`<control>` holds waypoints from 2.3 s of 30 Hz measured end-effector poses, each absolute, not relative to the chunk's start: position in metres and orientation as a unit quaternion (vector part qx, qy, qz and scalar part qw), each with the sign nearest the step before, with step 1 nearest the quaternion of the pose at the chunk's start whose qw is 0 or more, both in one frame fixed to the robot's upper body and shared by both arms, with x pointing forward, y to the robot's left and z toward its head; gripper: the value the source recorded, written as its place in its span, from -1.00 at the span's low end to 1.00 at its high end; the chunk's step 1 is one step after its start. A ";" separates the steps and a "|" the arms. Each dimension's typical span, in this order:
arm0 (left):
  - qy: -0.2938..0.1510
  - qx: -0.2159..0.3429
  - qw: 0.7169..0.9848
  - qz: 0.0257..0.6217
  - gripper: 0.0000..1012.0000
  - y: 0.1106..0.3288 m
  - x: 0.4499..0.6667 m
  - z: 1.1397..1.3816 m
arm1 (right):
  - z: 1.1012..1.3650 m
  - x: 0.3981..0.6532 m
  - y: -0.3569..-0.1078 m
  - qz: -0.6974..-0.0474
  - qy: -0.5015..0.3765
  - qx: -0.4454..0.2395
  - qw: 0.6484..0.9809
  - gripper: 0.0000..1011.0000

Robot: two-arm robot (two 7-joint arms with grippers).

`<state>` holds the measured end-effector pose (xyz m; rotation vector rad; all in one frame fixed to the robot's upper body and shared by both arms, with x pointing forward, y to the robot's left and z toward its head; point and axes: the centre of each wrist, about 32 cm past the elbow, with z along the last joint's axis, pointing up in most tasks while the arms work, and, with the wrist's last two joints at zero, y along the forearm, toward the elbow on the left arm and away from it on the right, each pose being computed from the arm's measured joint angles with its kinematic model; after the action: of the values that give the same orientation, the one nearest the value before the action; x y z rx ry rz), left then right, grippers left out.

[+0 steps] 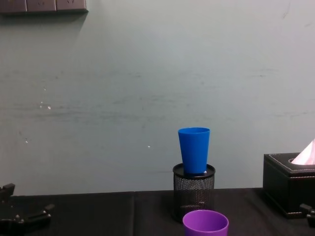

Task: Pick up one cup with a gripper and tap it against the other cup.

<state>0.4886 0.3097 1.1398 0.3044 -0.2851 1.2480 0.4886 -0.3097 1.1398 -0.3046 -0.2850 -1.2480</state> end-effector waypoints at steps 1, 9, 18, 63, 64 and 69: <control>-0.132 0.141 0.791 0.580 0.98 0.310 0.489 1.140 | 1.140 0.489 -0.310 -0.580 -0.132 -0.142 0.791 0.98; -0.133 0.141 0.791 0.580 0.98 0.310 0.489 1.140 | 1.140 0.489 -0.310 -0.580 -0.132 -0.142 0.791 0.98; -0.132 0.141 0.791 0.580 0.98 0.310 0.489 1.140 | 1.140 0.489 -0.310 -0.580 -0.132 -0.142 0.791 0.98; -0.132 0.141 0.791 0.580 0.98 0.310 0.489 1.140 | 1.130 0.500 -0.319 -0.296 -0.027 -0.020 0.954 0.98; -0.132 0.141 0.791 0.580 0.98 0.310 0.489 1.140 | 1.129 0.502 -0.318 -0.293 -0.025 -0.020 0.956 0.98; -0.132 0.141 0.791 0.580 0.98 0.310 0.489 1.140 | 1.125 0.514 -0.309 -0.276 -0.017 -0.025 0.961 0.98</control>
<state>0.4886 0.3097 1.1398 0.3045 -0.2850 1.2479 0.5144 -0.3095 1.1247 -0.0499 -0.0353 -0.5592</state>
